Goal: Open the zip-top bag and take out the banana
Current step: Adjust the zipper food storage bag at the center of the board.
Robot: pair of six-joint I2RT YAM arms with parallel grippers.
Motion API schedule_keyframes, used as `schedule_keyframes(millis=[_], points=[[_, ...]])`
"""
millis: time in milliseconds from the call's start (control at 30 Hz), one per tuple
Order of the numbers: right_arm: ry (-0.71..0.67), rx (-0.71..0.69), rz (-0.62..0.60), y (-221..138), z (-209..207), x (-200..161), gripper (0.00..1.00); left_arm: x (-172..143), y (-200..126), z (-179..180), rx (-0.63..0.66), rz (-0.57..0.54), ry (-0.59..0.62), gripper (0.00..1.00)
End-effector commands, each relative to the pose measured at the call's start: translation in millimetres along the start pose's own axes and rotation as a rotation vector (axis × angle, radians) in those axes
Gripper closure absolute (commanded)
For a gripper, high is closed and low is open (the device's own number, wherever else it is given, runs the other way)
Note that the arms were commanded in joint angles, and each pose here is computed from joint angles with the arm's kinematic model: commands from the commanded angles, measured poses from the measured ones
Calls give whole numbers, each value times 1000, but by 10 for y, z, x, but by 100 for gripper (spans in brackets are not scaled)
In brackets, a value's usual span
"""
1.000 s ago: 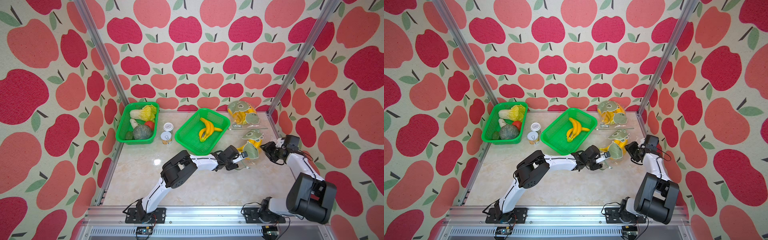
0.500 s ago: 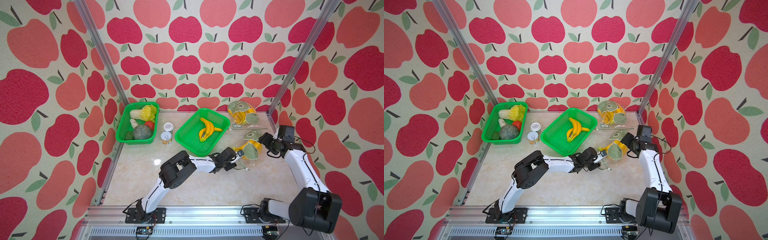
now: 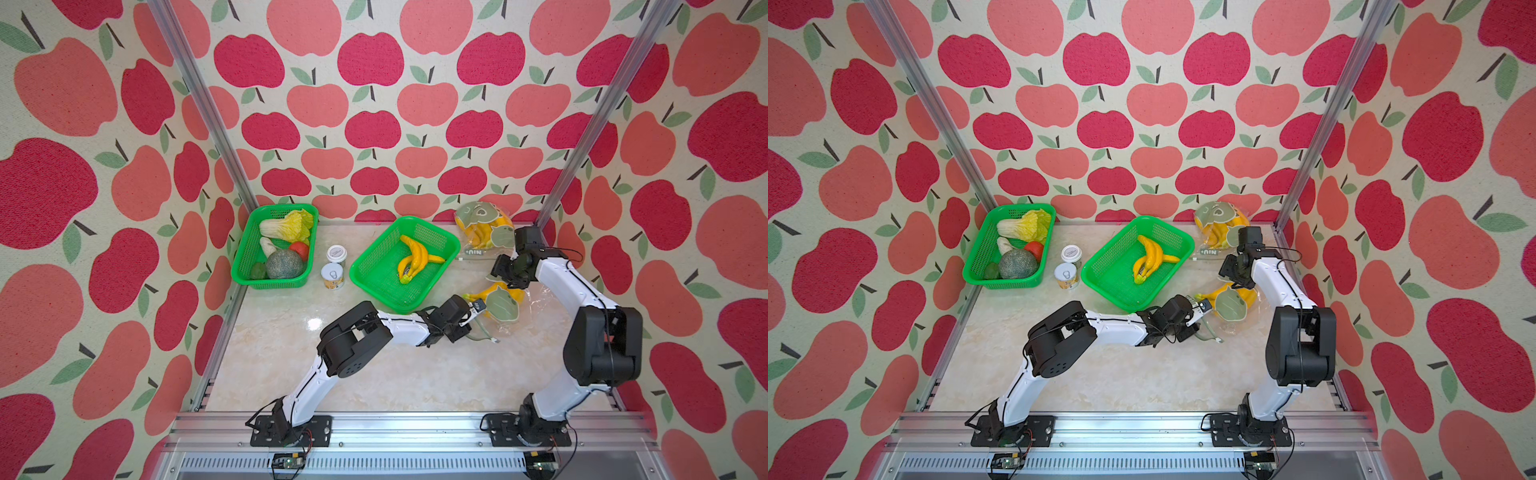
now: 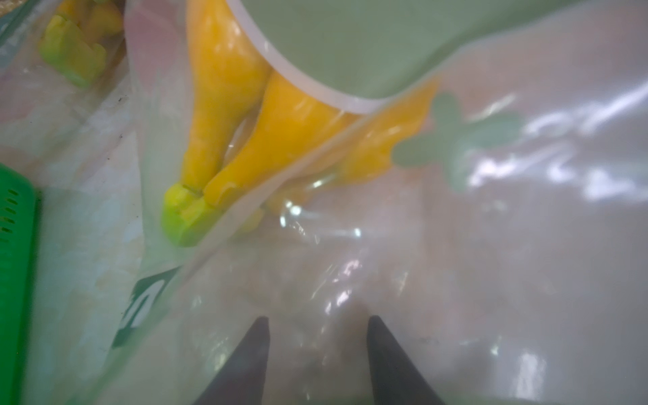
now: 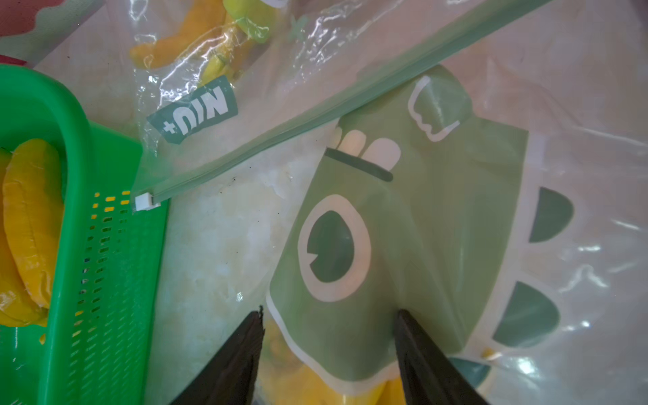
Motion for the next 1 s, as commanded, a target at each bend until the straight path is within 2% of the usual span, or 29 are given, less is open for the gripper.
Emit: schedule_keyframes(millis=[0,133,333,533,633,767,967], points=[[-59,3,7,-18,157,39,41,204,-126,108,20,-56,-32,53],[-119,-53,0,-13,243,40,56,179,-116,110,20,-50,-35,56],[-145,-110,-44,-136,273,117,70,162,-118,113,25,-46,-35,58],[-195,-33,-42,-110,474,144,60,180,-165,167,36,-60,-54,57],[-202,39,12,25,605,116,60,178,-173,177,38,-60,-60,56],[-182,-17,98,211,550,6,61,164,-176,193,48,-58,-67,55],[-157,-98,154,295,352,-234,61,120,-163,223,66,-51,-73,48]])
Point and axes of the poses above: each gripper's point midway between its finger pads, its own y axis out along the fingers, its own z axis along the line the jaws close on, x = y × z, the point moved 4 cm from there along -y, back along the fingers, and after that the axes turned 4 degrees about -y, right-handed, at the moved point
